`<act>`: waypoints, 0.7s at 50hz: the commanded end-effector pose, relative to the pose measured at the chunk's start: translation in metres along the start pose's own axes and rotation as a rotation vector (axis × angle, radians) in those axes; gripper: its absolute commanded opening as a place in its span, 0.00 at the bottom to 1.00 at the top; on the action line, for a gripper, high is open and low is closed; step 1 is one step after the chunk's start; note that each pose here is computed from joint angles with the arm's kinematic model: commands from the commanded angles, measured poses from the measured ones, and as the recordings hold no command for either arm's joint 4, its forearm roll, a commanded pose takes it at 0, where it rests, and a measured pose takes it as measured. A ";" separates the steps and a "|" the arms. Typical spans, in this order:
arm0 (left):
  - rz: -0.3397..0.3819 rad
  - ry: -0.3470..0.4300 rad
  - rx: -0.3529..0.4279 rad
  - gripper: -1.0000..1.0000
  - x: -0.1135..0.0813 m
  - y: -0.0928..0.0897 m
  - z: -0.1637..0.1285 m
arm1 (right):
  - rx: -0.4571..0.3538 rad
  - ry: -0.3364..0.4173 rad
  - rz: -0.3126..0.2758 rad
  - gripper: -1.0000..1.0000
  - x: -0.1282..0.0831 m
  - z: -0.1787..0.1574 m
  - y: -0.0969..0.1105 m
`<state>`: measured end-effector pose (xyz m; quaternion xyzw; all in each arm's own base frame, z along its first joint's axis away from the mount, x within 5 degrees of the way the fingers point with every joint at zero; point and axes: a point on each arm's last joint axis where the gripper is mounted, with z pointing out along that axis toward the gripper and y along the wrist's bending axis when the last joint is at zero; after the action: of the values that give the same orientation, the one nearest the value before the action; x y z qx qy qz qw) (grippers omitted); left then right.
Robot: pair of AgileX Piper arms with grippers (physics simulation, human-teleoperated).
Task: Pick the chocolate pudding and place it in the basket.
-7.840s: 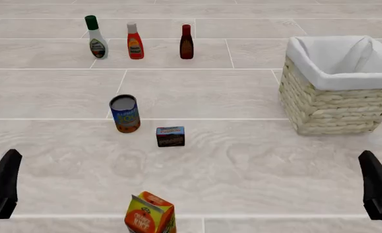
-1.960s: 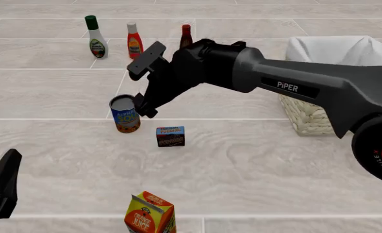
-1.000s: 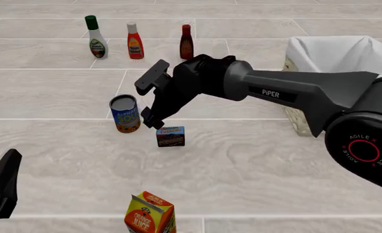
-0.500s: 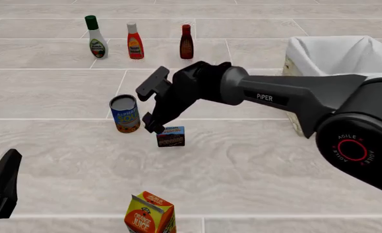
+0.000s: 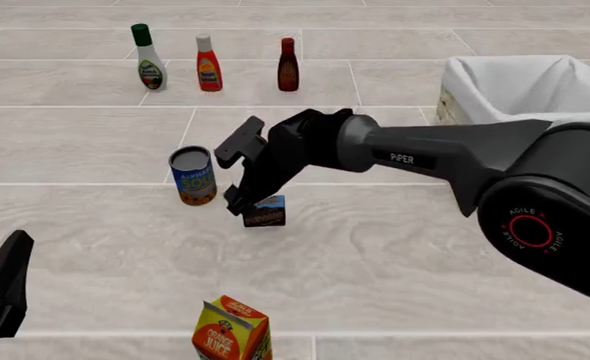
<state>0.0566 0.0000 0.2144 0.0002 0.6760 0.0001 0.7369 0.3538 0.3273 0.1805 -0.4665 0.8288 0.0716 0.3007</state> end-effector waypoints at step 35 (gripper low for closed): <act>0.000 0.000 0.000 1.00 0.000 0.000 0.000 | -0.011 0.064 0.019 1.00 0.025 0.024 0.001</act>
<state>0.0566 0.0000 0.2144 0.0001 0.6760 0.0001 0.7369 0.3545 0.3215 0.1554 -0.4625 0.8385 0.0655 0.2805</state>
